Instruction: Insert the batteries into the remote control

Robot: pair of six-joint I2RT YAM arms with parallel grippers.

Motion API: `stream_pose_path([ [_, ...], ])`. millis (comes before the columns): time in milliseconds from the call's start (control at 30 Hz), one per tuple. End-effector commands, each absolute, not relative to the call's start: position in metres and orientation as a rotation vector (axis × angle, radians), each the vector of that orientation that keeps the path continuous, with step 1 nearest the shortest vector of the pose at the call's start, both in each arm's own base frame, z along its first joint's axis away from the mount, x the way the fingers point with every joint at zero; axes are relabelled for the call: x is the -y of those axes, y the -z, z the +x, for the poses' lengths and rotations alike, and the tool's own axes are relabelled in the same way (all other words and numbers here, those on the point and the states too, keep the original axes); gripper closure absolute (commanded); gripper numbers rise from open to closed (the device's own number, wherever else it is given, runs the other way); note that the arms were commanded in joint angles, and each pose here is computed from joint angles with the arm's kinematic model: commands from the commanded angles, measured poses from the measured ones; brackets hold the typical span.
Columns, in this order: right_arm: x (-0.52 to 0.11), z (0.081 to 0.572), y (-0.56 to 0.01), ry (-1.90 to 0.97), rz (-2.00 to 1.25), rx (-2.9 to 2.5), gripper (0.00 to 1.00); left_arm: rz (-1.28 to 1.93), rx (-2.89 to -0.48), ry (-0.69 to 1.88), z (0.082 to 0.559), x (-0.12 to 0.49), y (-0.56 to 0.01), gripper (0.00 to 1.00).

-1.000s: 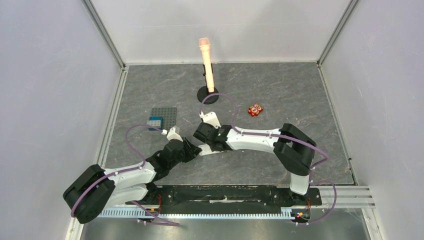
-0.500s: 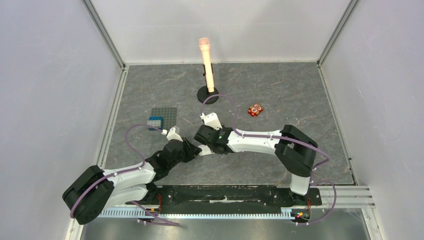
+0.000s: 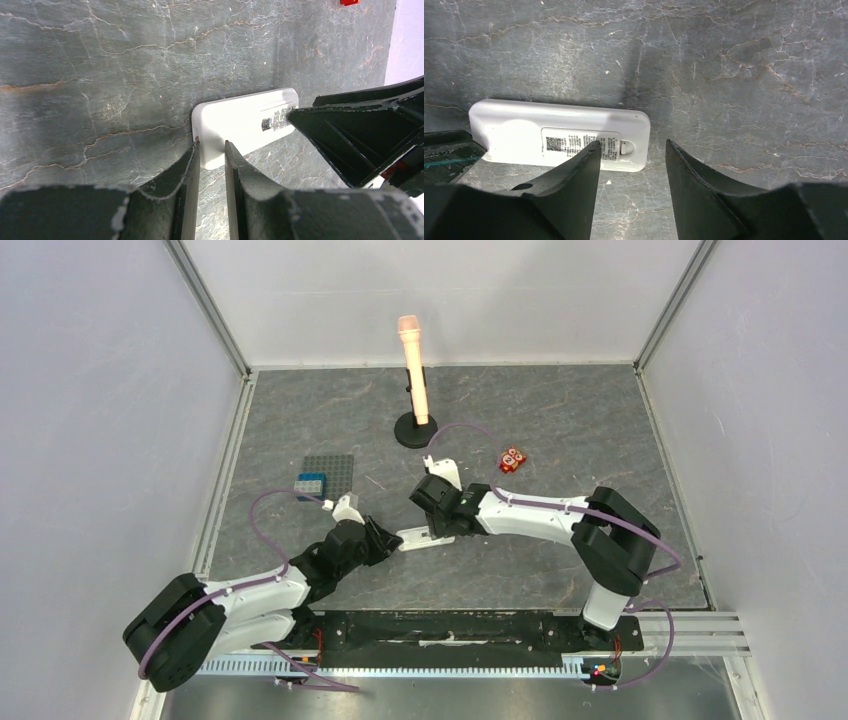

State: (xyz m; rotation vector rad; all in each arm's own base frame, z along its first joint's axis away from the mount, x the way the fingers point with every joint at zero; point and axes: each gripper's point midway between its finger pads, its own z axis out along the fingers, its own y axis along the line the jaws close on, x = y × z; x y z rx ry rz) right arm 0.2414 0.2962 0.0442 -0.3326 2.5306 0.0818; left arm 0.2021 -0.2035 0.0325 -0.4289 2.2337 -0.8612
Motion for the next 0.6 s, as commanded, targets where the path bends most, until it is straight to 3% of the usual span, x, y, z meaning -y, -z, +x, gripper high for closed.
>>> stream_pose_path([
  [0, -0.291, 0.236, -0.056, -0.146, -0.298, -2.548, 0.47, -0.408, -2.209, 0.824, 0.205, 0.198, -0.033, 0.70],
  [333, -0.285, 0.230, -0.034, -0.096, -0.332, -2.604, 0.68, -0.408, -2.213, 0.819, 0.205, 0.198, -0.031, 0.69],
  [567, -0.277, 0.213, -0.005, -0.061, -0.384, -2.692, 0.73, -0.408, -2.214, 0.816, 0.205, 0.197, -0.031, 0.70],
])
